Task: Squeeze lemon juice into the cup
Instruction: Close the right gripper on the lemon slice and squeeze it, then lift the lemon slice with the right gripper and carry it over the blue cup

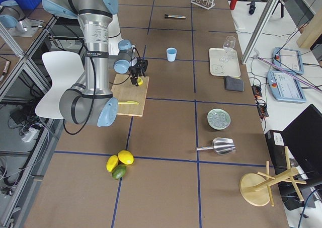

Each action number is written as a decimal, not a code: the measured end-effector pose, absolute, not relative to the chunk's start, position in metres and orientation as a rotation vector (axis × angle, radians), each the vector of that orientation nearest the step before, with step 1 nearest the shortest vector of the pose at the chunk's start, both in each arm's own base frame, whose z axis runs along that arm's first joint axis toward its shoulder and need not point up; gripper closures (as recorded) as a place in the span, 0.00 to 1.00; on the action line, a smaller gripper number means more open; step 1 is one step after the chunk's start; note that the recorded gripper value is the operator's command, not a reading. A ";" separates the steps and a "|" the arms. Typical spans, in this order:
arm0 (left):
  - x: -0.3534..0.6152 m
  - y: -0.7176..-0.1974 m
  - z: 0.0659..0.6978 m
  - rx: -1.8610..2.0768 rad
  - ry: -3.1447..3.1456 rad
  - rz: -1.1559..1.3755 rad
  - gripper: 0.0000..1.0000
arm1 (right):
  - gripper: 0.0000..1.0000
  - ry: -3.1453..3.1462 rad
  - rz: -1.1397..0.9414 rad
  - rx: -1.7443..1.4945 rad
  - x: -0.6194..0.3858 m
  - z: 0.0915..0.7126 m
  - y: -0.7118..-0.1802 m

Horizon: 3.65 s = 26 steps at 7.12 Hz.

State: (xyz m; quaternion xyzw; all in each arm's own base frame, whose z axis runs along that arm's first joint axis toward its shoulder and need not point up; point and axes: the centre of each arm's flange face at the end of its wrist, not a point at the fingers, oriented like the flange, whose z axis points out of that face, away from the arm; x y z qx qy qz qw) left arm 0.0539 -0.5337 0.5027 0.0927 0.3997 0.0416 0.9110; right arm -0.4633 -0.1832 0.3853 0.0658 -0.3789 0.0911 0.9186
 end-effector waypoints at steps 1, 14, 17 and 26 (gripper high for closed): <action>0.054 -0.534 0.502 0.191 0.824 0.085 0.00 | 0.00 -0.781 0.190 0.134 -0.463 0.385 -0.185; 0.054 -0.533 0.499 0.195 0.826 0.084 0.00 | 0.42 -0.786 0.203 0.127 -0.458 0.381 -0.192; 0.054 -0.533 0.498 0.197 0.826 0.084 0.00 | 0.42 -0.789 0.213 0.123 -0.454 0.379 -0.198; 0.054 -0.533 0.495 0.197 0.828 0.075 0.00 | 0.42 -0.804 0.271 0.076 -0.392 0.317 -0.224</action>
